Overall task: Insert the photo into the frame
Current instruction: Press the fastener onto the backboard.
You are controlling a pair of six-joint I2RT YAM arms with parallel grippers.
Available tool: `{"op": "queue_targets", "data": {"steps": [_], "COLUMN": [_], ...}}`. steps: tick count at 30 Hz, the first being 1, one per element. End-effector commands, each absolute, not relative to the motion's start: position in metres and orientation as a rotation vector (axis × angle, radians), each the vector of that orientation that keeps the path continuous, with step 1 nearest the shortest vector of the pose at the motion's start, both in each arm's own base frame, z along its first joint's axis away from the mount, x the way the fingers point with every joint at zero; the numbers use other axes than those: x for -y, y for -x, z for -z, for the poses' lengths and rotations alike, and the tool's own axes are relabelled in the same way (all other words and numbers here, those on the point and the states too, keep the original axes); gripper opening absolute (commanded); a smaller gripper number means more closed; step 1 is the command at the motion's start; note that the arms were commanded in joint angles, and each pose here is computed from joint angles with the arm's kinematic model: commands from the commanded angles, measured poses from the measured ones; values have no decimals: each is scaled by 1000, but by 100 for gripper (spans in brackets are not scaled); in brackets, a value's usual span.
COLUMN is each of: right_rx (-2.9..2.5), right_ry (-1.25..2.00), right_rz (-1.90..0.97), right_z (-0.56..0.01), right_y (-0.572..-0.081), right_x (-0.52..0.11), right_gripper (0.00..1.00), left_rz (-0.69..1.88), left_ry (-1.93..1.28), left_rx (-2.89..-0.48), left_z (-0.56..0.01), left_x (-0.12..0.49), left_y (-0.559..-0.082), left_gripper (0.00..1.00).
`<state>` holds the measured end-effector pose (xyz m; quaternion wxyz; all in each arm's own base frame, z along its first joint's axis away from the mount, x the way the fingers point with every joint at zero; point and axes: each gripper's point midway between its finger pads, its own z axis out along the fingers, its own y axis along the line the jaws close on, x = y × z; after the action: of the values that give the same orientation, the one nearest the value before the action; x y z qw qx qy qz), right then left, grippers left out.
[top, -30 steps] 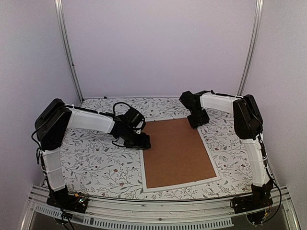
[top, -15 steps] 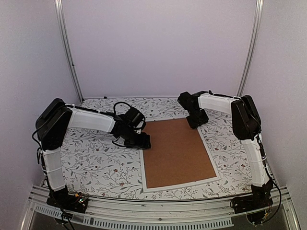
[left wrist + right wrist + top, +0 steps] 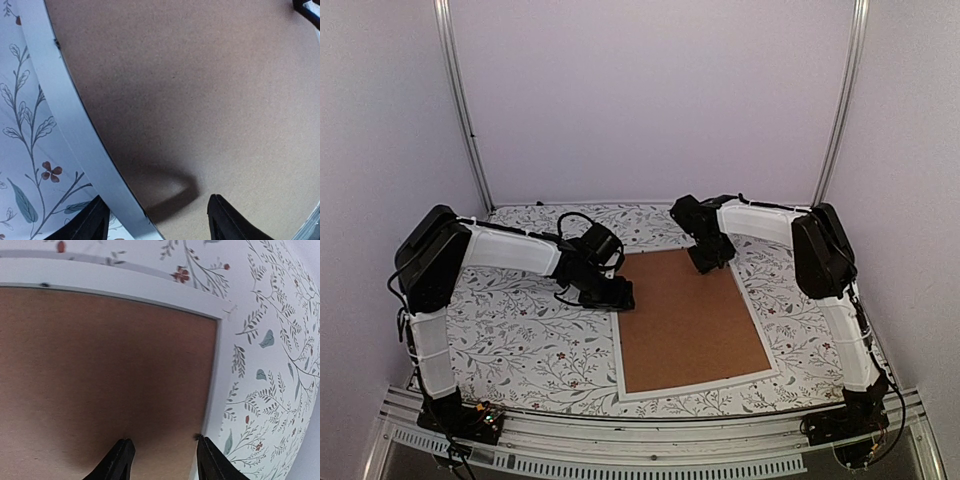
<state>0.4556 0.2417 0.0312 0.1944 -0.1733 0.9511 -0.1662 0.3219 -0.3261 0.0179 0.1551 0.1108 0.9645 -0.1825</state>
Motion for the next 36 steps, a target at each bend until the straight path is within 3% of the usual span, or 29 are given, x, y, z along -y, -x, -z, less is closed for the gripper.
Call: {"op": "queue_targets", "data": {"steps": [1,7,17,26,36], "right_rx": [-2808,-2783,-2704,-2811,-2877], "right_ry": [671,602,428,325,283], "right_rz": [324,333,-123,121,262], "right_z": [32,16,-67,-63,-51], "right_y": [-411,-421,-443,-407,-380], "right_x": [-287,-279,-265,-184,-157], "right_gripper": [49,49,50,50,50], "left_rz": [596,577,576,581,579], "left_ry": [-380,-373,-353,-342,-342], "left_rx": [-2792,-2793,-2742,-2729,-2739], "left_z": [4,3,-16,-22,-18], "left_x": [342,339,337,337,338], "left_y": [-313,-313,-320,-326,-328], "left_gripper": [69,69,69,70,69]}}
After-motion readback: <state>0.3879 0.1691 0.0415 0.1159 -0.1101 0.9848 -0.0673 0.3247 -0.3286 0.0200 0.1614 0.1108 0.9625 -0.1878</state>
